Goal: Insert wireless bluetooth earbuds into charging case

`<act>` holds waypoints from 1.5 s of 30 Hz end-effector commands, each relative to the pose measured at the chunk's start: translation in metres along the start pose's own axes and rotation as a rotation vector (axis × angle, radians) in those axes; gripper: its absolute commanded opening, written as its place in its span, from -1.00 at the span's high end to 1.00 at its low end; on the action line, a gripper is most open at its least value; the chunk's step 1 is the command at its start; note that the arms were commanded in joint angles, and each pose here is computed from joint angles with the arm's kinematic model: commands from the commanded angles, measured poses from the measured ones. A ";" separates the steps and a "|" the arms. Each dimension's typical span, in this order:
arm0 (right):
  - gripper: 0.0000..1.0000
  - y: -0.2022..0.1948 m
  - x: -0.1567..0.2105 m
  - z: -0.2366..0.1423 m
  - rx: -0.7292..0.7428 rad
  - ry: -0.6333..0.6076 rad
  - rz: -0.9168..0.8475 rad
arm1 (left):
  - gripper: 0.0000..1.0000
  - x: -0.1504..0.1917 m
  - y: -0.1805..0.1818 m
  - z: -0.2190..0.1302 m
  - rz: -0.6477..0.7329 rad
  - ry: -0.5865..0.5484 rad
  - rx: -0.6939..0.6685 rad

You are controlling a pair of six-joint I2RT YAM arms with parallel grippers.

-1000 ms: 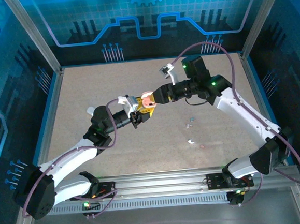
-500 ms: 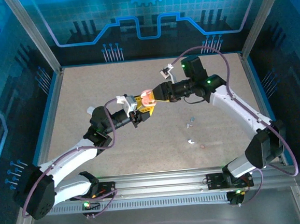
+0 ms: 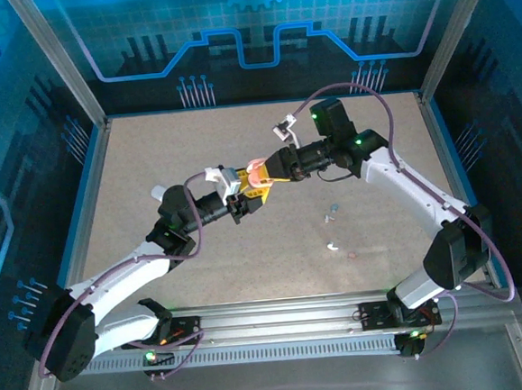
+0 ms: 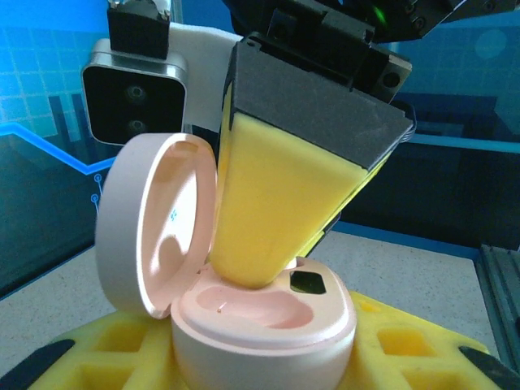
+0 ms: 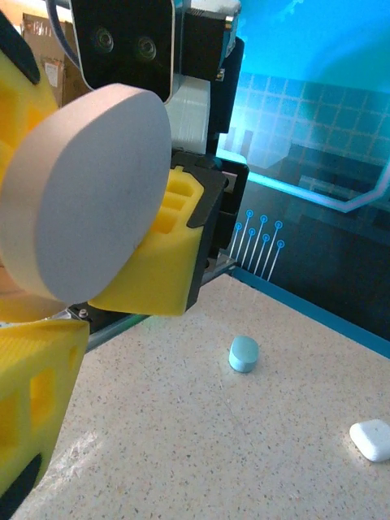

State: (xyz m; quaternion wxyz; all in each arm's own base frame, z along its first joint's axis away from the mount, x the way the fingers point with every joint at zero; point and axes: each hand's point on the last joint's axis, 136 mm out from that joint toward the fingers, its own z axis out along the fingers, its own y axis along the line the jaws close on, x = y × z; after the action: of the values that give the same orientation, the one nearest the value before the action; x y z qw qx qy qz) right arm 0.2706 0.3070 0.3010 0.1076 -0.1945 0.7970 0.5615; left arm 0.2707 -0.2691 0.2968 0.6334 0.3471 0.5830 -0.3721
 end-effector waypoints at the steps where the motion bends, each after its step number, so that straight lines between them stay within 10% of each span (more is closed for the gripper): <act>1: 0.23 0.001 0.015 0.008 0.030 0.062 0.005 | 0.20 -0.016 0.002 0.002 0.038 -0.046 -0.017; 21: 0.32 -0.007 0.016 0.010 0.148 0.071 -0.010 | 0.17 -0.005 0.008 0.005 0.038 -0.009 -0.040; 26: 0.08 -0.008 0.013 0.005 0.192 0.047 -0.021 | 0.21 -0.005 0.008 0.003 0.043 -0.016 -0.047; 39: -0.25 0.004 -0.009 -0.072 0.297 -0.254 -0.073 | 0.23 -0.007 0.010 -0.001 0.041 -0.053 -0.067; 45: -0.12 -0.098 0.040 -0.155 0.665 -0.487 0.329 | 0.23 -0.011 0.008 -0.002 0.038 -0.065 -0.064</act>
State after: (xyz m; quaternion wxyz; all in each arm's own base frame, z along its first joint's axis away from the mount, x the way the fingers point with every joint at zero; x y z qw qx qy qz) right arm 0.2826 0.1841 0.3162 0.2958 -0.0338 0.8636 0.4069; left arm 0.2799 -0.2648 0.2939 0.6480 0.3289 0.5894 -0.3528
